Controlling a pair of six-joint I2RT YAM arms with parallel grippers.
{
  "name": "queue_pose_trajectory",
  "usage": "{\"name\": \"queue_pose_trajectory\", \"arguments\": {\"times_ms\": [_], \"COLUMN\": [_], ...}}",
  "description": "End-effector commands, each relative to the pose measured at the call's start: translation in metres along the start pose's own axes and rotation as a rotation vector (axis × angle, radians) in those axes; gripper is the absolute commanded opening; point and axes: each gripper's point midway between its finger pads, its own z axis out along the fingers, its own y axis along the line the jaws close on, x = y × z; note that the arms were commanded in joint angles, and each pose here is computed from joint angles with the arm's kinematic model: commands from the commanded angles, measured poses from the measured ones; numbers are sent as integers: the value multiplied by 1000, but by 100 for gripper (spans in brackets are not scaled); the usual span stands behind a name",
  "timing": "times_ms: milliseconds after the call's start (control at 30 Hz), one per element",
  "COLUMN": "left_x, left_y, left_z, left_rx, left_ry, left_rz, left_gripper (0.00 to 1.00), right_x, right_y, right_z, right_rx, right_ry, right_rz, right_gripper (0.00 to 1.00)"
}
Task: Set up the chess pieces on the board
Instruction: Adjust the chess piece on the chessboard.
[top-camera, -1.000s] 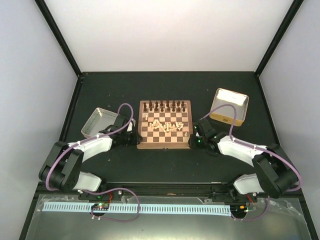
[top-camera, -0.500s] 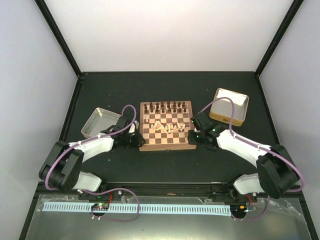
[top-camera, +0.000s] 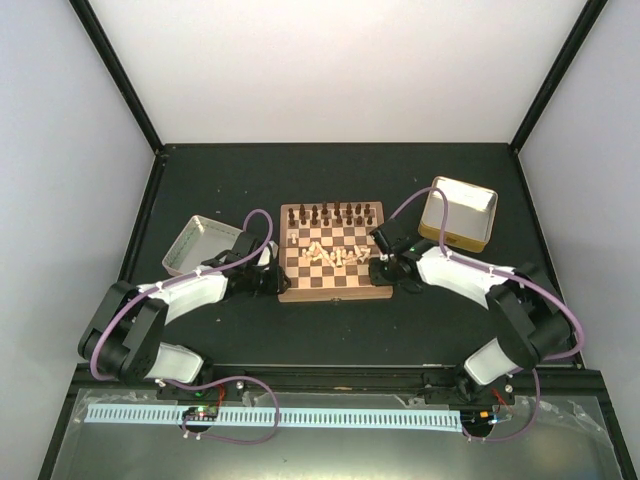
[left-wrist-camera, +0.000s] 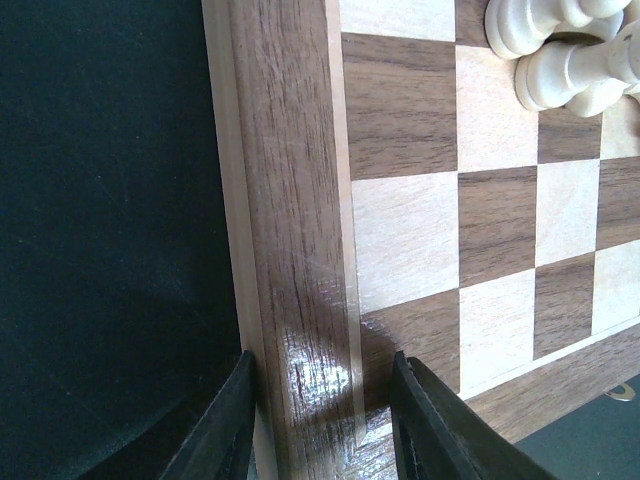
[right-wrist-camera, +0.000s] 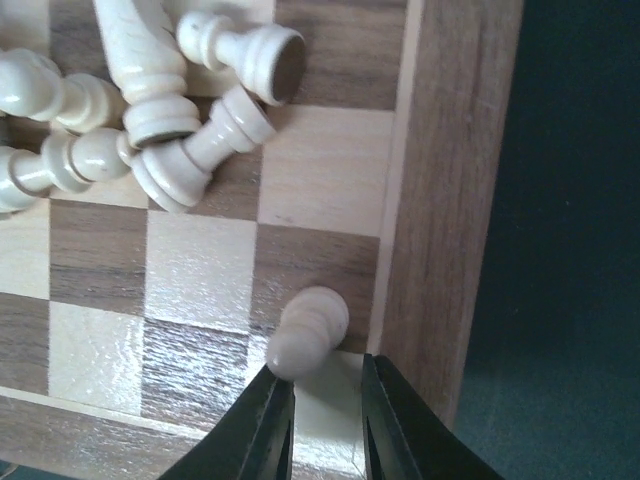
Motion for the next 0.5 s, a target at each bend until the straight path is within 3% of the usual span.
{"name": "queue_pose_trajectory", "arguments": {"times_ms": [0,333,467], "left_x": [29,26,22], "left_y": [17,15,12], "left_z": [1,-4,-12], "left_rx": [-69,-76,-79], "left_ry": [95,90,72], "left_rz": [-5,-4,-1], "left_gripper": [39,38,41], "right_x": [-12,-12,-13], "right_y": [4,3,5], "right_z": [4,9,-4], "right_rx": [9,18,1], "right_ry": [-29,-34,-43], "right_rz": [-15,-18,-23], "right_gripper": [21,17,28]}}
